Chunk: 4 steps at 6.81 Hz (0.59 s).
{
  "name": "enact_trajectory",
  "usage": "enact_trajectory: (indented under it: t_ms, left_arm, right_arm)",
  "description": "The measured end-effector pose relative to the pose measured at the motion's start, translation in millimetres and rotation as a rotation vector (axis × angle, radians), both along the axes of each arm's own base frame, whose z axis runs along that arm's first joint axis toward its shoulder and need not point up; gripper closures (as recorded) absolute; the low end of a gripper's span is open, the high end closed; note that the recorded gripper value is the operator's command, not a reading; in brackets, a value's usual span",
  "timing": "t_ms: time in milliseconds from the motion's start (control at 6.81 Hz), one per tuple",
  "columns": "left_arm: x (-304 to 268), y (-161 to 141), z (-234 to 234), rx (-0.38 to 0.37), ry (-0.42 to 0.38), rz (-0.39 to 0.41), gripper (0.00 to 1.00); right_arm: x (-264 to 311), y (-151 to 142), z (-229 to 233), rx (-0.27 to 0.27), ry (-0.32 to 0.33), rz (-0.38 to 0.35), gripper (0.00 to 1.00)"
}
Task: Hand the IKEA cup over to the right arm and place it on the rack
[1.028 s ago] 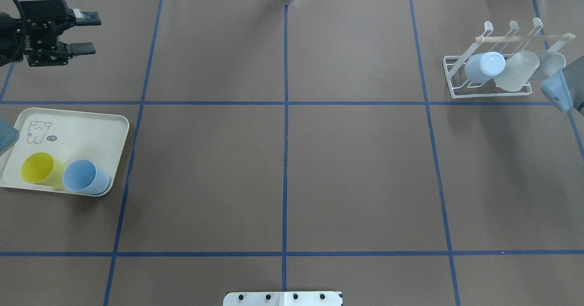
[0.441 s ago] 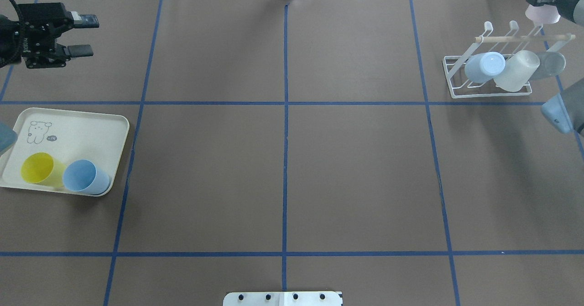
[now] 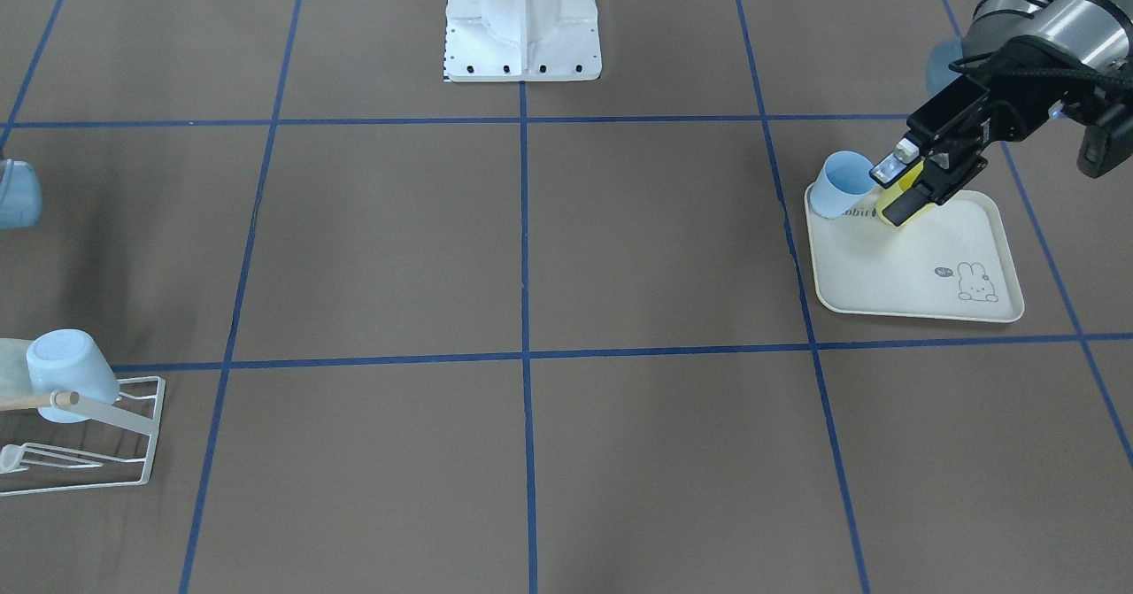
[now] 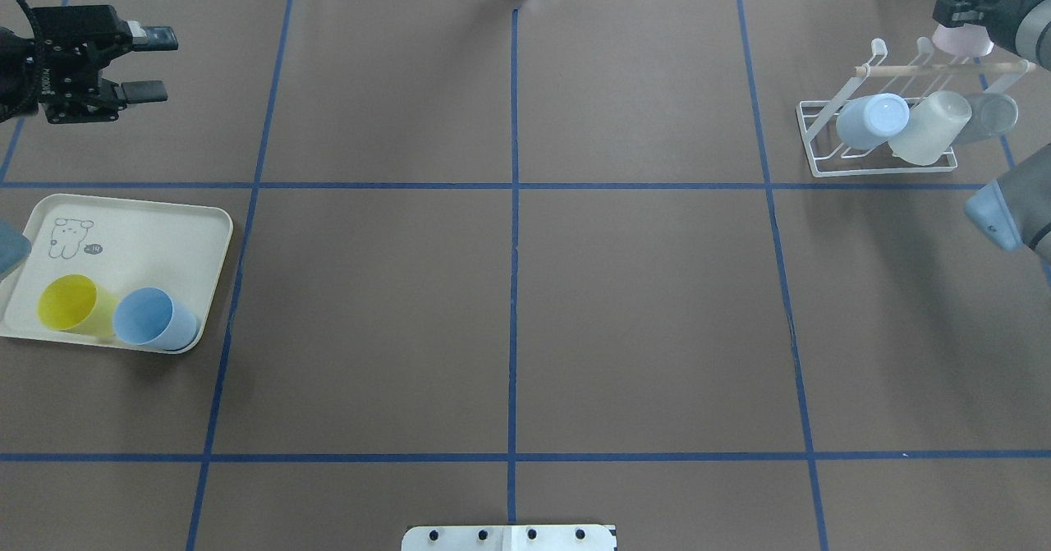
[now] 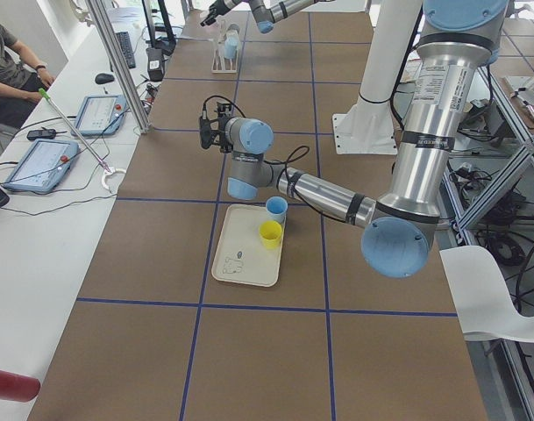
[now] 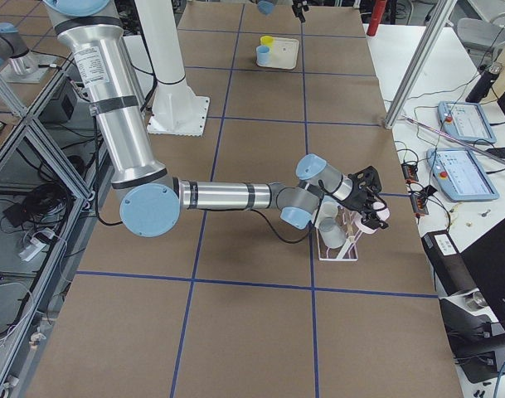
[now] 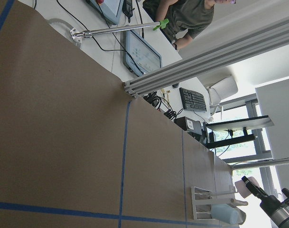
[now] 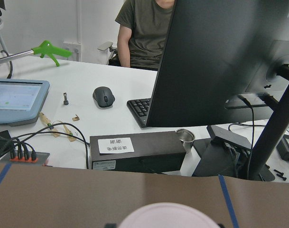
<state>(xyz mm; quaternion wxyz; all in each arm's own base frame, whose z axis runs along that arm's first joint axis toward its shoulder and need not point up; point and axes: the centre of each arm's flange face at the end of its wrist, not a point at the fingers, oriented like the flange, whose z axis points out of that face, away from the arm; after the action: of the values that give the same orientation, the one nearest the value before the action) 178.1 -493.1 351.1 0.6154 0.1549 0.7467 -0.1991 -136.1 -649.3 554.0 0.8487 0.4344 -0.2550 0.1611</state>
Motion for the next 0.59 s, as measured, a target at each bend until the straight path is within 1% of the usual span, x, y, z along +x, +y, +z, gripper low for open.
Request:
enact_trajectory:
  t_ms: [587]
  left_arm:
    - [0.9, -0.1, 0.4, -0.001, 0.0, -0.003, 0.0]
  right_arm:
    - [0.3, 1.7, 9.0, -0.014, 0.007, 0.0, 1.0]
